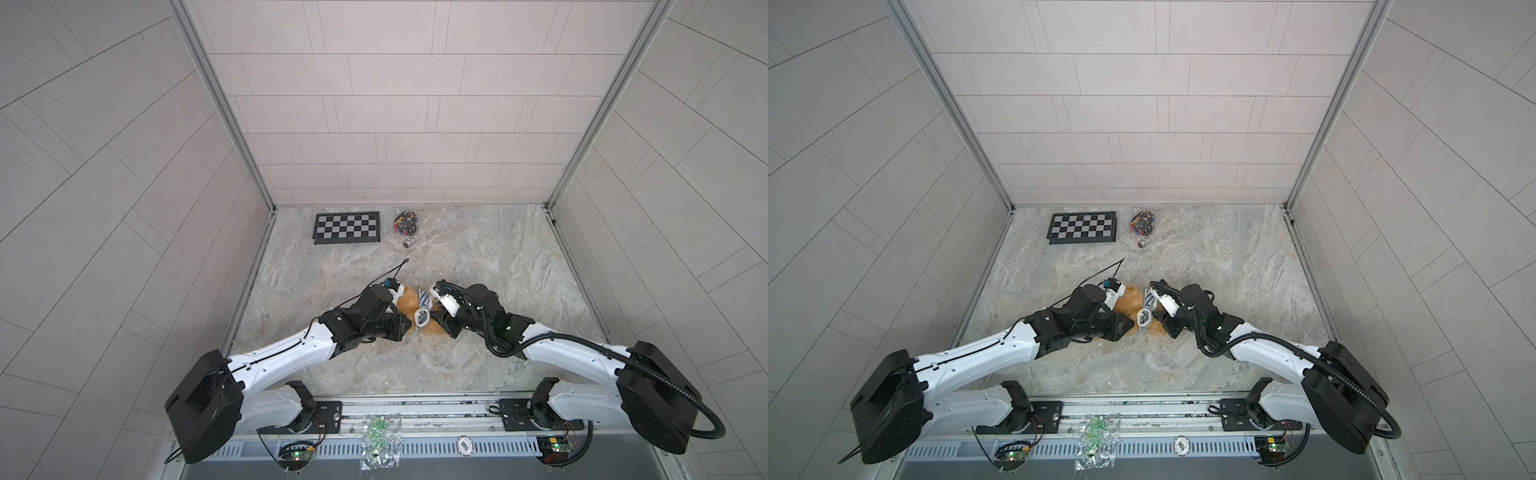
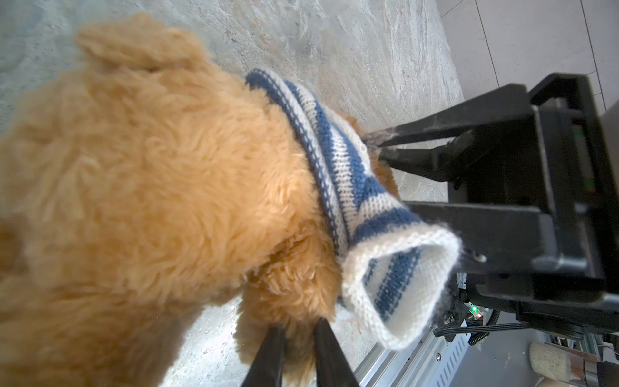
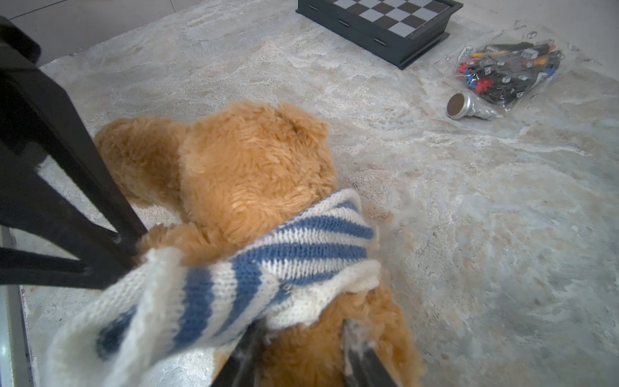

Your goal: Dress the teddy bear

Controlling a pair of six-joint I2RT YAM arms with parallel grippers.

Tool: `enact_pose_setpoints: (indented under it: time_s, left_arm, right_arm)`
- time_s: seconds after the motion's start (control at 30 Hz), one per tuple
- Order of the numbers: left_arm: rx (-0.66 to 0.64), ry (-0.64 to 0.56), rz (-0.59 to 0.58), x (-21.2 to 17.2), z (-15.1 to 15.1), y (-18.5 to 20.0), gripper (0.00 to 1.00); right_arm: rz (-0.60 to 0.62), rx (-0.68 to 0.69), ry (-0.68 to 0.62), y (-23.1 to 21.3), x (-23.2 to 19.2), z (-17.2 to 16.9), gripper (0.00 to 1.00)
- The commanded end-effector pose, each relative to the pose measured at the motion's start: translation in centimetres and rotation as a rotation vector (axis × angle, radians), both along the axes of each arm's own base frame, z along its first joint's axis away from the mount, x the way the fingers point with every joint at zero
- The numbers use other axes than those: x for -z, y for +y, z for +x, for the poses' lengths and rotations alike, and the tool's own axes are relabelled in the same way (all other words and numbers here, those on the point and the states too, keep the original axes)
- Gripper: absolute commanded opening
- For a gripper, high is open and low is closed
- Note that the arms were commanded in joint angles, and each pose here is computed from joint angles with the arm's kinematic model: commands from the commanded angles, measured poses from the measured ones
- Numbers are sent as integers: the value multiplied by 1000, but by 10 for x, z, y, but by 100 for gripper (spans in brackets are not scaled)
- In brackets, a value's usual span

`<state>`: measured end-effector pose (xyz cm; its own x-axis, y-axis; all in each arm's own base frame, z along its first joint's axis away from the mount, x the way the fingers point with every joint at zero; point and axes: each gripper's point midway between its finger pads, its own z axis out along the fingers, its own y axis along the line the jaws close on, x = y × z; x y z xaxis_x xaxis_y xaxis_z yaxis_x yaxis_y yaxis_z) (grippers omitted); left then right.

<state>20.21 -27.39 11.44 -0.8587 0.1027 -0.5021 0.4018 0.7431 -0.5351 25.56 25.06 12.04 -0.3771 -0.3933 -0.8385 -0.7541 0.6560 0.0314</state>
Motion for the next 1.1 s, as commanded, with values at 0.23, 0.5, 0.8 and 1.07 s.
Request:
enact_pose_setpoints:
  time_s: [0.23,0.5,0.8,1.07]
  left_arm:
    - [-3,-14,-41,-4,5,-9,21]
    - [-8,-21,-49,-6,5,-8,20]
    - [-10,-28,-51,-9,5,-8,20]
    - [-13,-30,-46,-9,6,-8,19]
  right_arm:
    - [70,-41,-139,13,-86,-23,60]
    - [29,-45,-99,28,-62,-16,53]
    - [-100,-2,-83,10,-31,-13,14]
    - [-131,39,-72,-10,-17,-21,0]
